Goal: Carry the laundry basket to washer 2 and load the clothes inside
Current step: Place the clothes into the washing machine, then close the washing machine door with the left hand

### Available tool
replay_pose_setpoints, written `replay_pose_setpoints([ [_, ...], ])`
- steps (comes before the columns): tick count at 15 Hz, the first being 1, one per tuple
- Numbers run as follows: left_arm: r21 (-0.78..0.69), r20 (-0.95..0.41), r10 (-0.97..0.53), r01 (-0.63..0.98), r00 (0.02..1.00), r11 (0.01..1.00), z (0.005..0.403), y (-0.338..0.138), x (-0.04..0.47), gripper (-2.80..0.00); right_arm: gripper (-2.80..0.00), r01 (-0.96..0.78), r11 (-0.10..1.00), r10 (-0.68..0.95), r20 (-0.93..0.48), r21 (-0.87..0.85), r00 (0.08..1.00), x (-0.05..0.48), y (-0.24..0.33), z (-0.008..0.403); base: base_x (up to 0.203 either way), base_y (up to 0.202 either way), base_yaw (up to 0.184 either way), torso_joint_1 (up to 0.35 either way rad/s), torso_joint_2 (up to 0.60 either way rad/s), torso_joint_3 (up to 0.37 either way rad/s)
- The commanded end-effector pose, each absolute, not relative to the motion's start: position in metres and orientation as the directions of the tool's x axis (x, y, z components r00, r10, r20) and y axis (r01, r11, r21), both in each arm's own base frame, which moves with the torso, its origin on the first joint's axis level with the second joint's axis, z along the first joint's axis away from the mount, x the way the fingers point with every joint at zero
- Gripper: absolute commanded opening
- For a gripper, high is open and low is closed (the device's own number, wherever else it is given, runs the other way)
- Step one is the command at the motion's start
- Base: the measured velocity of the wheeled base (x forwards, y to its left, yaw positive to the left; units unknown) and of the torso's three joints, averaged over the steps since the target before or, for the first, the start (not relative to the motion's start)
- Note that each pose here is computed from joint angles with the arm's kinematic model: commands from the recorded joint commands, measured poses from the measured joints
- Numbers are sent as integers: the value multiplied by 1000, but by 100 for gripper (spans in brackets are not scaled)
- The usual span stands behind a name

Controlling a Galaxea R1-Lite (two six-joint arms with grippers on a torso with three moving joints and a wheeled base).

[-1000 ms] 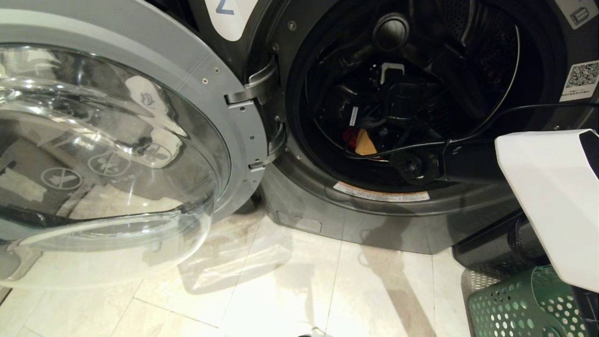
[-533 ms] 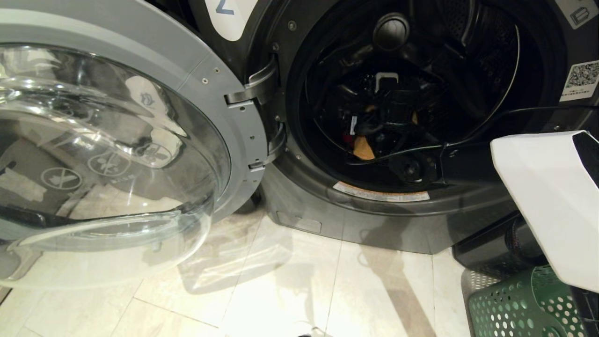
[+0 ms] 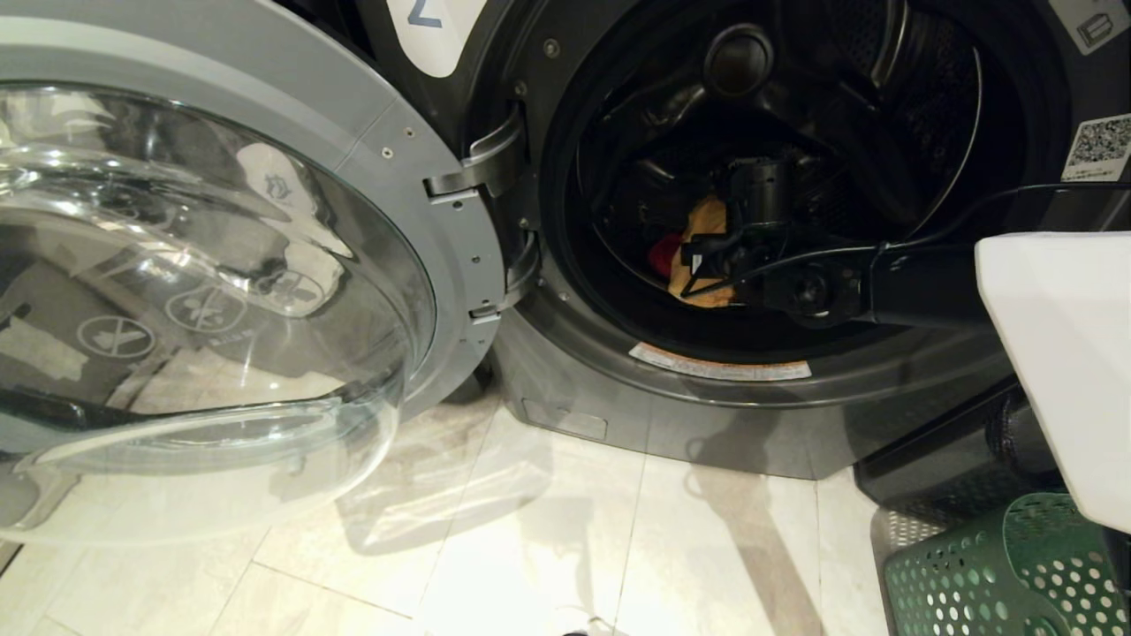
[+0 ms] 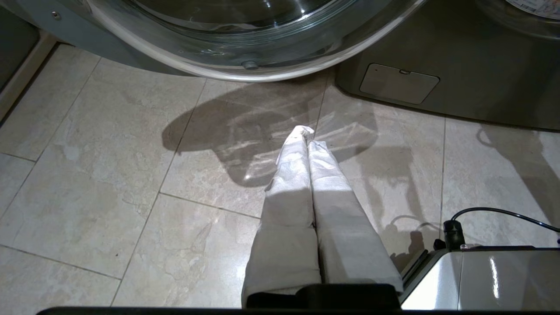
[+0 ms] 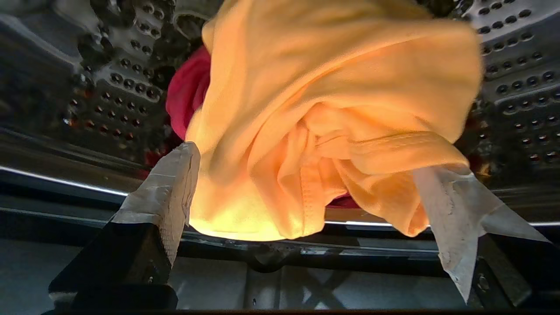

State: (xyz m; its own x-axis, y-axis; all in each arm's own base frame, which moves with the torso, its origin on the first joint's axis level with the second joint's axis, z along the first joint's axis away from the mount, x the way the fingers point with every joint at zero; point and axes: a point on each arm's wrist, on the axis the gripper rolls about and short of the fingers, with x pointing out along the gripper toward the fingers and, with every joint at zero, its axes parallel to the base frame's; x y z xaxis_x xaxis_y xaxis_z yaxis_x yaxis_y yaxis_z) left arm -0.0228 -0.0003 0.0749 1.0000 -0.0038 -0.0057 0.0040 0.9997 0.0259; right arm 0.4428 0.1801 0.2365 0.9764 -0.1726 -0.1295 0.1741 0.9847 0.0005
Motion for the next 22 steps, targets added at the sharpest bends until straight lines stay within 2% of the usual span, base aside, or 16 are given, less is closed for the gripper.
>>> replay_pose_setpoints([
  [1,26,-8,-5,5,1000,1000,75,0,-23,-280,0,164,986,-161,-115,15,980,434,180,248,0,0,0,0,0,0],
  [4,26,-8,-3,3,1000,1000,75,0,-23,-280,0,136,990,-132,-95,32,987,421,177,266,0,0,0,0,0,0],
  [7,26,-8,-3,3,1000,1000,75,0,-23,-280,0,134,991,-132,-132,6,982,407,171,272,0,0,0,0,0,0],
  [15,26,-8,-4,4,1000,1000,75,0,-23,-280,0,128,991,-134,-190,-40,973,370,157,273,0,0,0,0,0,0],
  [19,26,-8,-3,3,1000,1000,75,0,-23,-280,0,45,997,-58,-245,-55,968,330,153,280,0,0,0,0,0,0],
  [20,26,-8,-4,4,1000,1000,75,0,-23,-280,-280,22,998,-37,-263,-60,964,319,152,278,0,0,0,0,0,0],
  [22,26,-8,-4,4,1000,1000,75,0,-23,-280,-280,-25,997,0,-309,-78,951,295,150,268,0,0,0,0,0,0],
])
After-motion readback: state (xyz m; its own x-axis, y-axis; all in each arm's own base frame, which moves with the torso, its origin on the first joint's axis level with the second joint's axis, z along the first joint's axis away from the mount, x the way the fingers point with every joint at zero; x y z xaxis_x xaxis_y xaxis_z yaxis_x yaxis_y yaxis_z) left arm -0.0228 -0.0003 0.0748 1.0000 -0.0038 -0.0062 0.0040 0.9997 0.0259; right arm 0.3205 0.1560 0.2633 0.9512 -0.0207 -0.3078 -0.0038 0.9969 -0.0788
